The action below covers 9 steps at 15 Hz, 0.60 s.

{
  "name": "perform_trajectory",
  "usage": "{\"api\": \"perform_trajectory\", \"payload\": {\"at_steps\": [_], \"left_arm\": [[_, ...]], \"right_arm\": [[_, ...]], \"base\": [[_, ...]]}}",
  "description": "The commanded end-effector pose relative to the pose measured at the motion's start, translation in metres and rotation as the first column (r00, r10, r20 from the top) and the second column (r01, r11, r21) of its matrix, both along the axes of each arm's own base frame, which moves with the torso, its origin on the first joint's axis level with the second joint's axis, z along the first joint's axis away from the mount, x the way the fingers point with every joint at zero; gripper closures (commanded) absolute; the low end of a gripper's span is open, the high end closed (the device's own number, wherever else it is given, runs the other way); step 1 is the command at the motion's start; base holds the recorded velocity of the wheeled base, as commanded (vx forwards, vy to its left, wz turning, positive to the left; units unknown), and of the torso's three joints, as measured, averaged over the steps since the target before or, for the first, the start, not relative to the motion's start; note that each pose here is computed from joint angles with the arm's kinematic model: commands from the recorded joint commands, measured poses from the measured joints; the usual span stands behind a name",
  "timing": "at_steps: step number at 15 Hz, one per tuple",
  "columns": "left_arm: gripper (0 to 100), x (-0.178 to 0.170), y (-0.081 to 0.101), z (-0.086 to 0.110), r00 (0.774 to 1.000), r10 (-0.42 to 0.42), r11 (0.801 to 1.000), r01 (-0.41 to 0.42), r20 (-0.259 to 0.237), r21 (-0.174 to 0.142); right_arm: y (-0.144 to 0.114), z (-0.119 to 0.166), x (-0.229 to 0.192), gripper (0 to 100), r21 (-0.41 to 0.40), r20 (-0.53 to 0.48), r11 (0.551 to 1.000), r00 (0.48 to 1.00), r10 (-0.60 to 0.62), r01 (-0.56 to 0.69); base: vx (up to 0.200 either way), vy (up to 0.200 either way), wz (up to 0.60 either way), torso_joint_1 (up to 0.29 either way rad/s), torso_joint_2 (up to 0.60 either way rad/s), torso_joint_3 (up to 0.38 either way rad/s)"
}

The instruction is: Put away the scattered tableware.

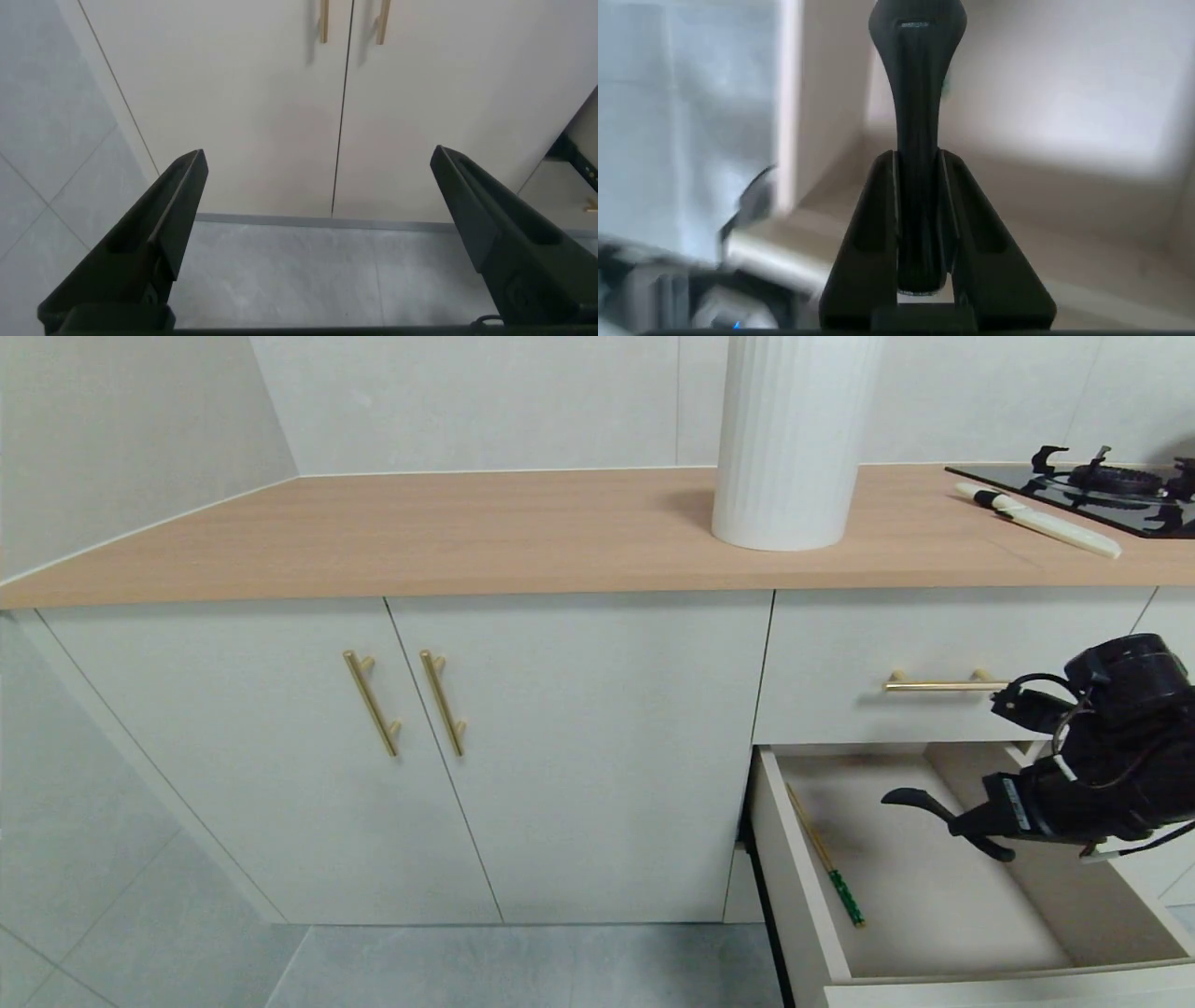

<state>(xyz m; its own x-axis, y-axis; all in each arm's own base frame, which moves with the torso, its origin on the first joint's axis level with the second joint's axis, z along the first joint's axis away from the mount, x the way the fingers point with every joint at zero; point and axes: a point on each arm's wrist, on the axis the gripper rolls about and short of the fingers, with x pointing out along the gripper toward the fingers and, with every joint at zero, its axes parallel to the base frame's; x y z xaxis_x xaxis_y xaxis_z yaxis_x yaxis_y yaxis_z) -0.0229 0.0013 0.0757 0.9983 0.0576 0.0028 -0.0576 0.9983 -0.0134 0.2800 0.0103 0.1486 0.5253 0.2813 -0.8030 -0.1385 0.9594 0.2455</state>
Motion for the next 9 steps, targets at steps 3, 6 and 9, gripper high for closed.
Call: {"api": "perform_trajectory", "payload": {"at_steps": [3, 6, 9], "left_arm": [[0, 0.0, 0.0, 0.0, 1.0, 0.001, 1.0, -0.001, -0.001, -0.001], [0, 0.0, 0.0, 0.0, 1.0, 0.001, 1.0, -0.001, -0.001, -0.001], [0, 0.0, 0.0, 0.0, 1.0, 0.001, 1.0, -0.001, -0.001, -0.001]], "right_arm": [[0.027, -0.085, 0.054, 100, -0.16, -0.053, 0.985, 0.996, -0.066, 0.057], [0.028, -0.116, 0.062, 100, -0.18, -0.11, 0.982, 0.991, -0.075, 0.054], [0.028, -0.141, 0.069, 100, -0.174, -0.058, 0.983, 0.995, -0.075, 0.064]], "base": [[0.0, 0.0, 0.0, 0.0, 0.0, 0.0], [0.0, 0.0, 0.0, 0.0, 0.0, 0.0], [0.0, 0.0, 0.0, 0.0, 0.0, 0.0]]}}
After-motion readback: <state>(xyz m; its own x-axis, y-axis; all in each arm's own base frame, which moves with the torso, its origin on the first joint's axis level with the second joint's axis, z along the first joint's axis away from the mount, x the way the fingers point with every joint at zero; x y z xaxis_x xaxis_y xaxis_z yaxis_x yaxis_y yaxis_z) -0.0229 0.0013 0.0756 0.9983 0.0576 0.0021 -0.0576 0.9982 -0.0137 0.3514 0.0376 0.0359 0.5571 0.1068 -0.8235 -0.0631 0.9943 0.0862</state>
